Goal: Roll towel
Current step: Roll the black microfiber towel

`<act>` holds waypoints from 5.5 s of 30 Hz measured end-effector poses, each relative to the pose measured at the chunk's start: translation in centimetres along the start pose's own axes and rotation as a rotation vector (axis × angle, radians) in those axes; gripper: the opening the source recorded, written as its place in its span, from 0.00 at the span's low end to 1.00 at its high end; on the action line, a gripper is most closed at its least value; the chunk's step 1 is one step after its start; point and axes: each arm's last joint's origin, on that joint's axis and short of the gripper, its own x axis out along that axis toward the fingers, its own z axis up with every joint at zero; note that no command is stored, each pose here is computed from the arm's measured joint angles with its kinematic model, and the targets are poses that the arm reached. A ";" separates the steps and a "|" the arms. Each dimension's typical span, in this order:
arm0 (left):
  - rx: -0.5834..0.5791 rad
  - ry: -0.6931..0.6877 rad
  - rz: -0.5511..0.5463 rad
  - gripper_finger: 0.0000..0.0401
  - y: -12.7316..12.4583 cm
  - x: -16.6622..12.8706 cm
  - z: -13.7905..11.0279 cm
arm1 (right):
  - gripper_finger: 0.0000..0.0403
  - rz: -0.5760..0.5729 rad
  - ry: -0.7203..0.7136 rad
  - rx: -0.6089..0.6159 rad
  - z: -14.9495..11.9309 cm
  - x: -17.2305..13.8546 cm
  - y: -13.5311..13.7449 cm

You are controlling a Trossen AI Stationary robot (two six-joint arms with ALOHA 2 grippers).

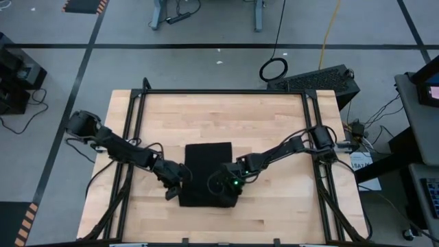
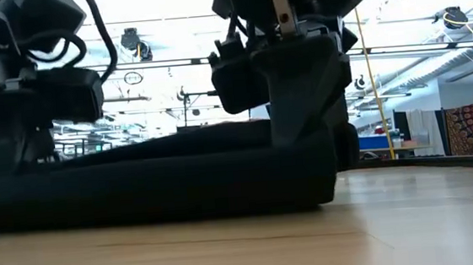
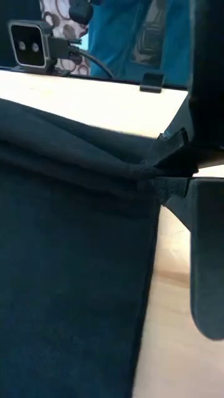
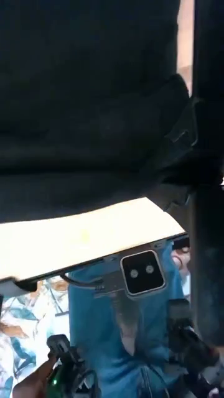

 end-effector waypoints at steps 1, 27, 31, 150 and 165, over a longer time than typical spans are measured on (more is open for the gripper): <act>-0.003 0.004 -0.002 0.02 0.1 0.2 0.0 | 0.02 0.007 0.006 0.011 0.1 -0.2 -0.1; -0.237 0.020 0.018 0.02 0.9 0.9 0.2 | 0.45 -0.369 -0.339 -0.575 -6.4 -3.9 7.7; -0.258 0.011 0.024 0.02 0.9 0.9 0.2 | 0.43 -0.418 -0.419 -0.765 -8.3 -2.3 9.3; 0.320 -0.120 0.282 0.03 -11.1 3.5 1.3 | 0.01 -0.427 -0.263 -0.513 -7.1 2.2 4.1; 0.148 -0.202 0.110 0.01 -8.4 3.2 0.2 | 0.00 -0.062 -0.058 -0.491 -4.3 -1.6 4.1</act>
